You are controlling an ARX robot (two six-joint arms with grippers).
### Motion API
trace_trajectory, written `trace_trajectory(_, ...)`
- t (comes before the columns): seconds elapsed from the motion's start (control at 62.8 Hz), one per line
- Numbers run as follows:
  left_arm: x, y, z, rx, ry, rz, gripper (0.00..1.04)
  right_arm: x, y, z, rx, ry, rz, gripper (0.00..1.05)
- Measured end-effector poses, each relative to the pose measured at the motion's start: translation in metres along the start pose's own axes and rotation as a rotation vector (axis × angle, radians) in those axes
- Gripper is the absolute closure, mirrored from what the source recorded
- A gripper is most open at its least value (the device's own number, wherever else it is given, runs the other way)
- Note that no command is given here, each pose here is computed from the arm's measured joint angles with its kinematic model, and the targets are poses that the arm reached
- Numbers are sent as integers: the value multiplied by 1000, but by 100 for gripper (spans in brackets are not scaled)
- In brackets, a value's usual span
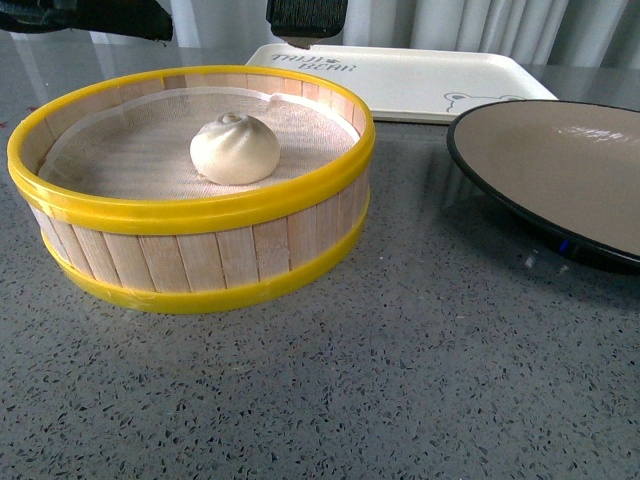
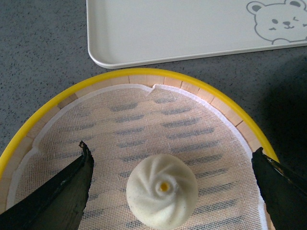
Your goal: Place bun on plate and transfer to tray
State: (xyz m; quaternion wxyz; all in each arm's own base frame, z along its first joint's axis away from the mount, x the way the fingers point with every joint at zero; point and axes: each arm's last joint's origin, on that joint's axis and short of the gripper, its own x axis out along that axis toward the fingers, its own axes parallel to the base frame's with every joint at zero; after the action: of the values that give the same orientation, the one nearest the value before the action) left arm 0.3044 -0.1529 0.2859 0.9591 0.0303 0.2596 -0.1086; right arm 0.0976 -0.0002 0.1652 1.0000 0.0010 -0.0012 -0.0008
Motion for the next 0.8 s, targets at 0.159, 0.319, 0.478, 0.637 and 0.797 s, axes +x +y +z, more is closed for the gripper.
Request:
trace_trajectory(0.159, 2, 0, -3, -5, 28, 15, 7, 0, 0, 0, 0, 0, 0, 9)
trace_trajectory(0.319, 7, -2, -8, 8, 64, 22, 7, 0, 0, 0, 0, 0, 0, 9)
trace_trajectory(0.478, 13, -6, -13, 24, 93, 31, 7, 0, 0, 0, 0, 0, 0, 9)
trace_trajectory(0.637, 17, -10, -17, 44, 109, 39, 7, 0, 0, 0, 0, 0, 0, 9)
trace_trajectory(0.797, 17, -12, -17, 64, 107, 50, 7, 0, 0, 0, 0, 0, 0, 9)
